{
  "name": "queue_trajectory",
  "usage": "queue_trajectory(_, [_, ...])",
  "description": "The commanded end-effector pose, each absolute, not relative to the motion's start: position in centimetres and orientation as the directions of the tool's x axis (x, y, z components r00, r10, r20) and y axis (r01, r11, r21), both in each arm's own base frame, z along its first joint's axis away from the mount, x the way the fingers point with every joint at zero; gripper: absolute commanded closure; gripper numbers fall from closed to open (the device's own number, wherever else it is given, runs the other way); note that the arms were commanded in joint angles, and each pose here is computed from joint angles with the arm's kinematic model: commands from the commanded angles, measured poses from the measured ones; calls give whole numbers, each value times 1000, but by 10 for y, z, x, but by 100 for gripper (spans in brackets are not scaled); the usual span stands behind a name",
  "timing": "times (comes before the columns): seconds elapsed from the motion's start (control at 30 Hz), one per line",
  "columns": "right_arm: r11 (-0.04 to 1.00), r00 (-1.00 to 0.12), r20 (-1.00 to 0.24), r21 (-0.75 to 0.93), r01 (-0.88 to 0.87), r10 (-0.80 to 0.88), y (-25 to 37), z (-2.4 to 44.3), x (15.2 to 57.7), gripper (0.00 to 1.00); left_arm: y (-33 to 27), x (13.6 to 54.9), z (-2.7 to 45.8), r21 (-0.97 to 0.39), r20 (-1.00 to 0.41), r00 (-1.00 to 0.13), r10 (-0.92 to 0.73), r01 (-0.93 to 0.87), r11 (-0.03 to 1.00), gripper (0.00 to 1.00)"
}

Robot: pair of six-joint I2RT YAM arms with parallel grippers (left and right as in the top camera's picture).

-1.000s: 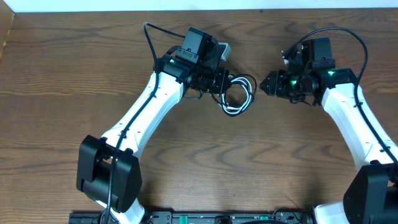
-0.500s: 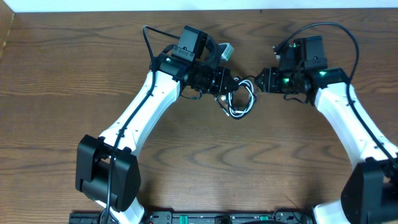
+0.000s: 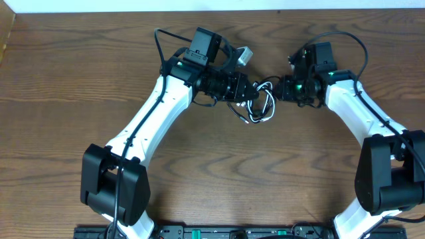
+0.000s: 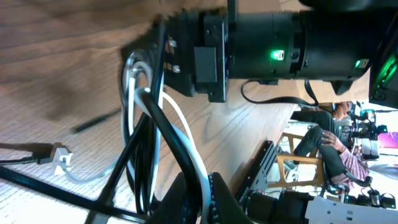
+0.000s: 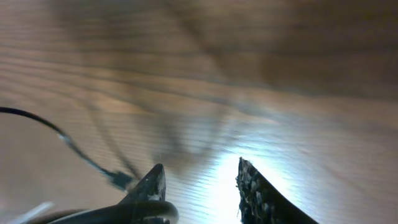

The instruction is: Untangle cables

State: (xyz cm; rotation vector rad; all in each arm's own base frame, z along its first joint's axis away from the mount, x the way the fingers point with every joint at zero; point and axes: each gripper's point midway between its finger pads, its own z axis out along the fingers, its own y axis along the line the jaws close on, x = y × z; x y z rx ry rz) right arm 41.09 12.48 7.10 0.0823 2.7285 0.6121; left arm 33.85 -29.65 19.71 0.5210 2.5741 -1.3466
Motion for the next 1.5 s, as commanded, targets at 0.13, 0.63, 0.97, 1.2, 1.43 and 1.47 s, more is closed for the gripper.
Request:
queue_trajectory(0.13, [867,-860,-301,-162,472,412,-31,51,370,79,-219,391,182,-568,-371,-928,39,261,781,93])
queue_trajectory(0.63, [836,-844,-159,-130,532,512,-63,43,340,99,-130,395,144,-154,-344,-938,39,98,983,93])
queue_trajectory(0.97, [860,-857,-74,55,507,510,-67,40,339,99,-61,395,143,137,-366,-928,-72,-130,982,93])
queue_trajectory(1.2, [904,-941,-129,342,255,314,-24,74,371,62,-126,406,166,-94,-441,-889,128,188,978,93])
queue_trajectory(1.43, [828,-936,-278,561,24,215,18,146,397,40,-181,401,254,-310,-664,-738,123,421,852,93])
queue_trajectory(1.47, [809,-933,-293,588,-2,210,24,155,399,39,-187,398,268,-330,-692,-712,117,456,826,93])
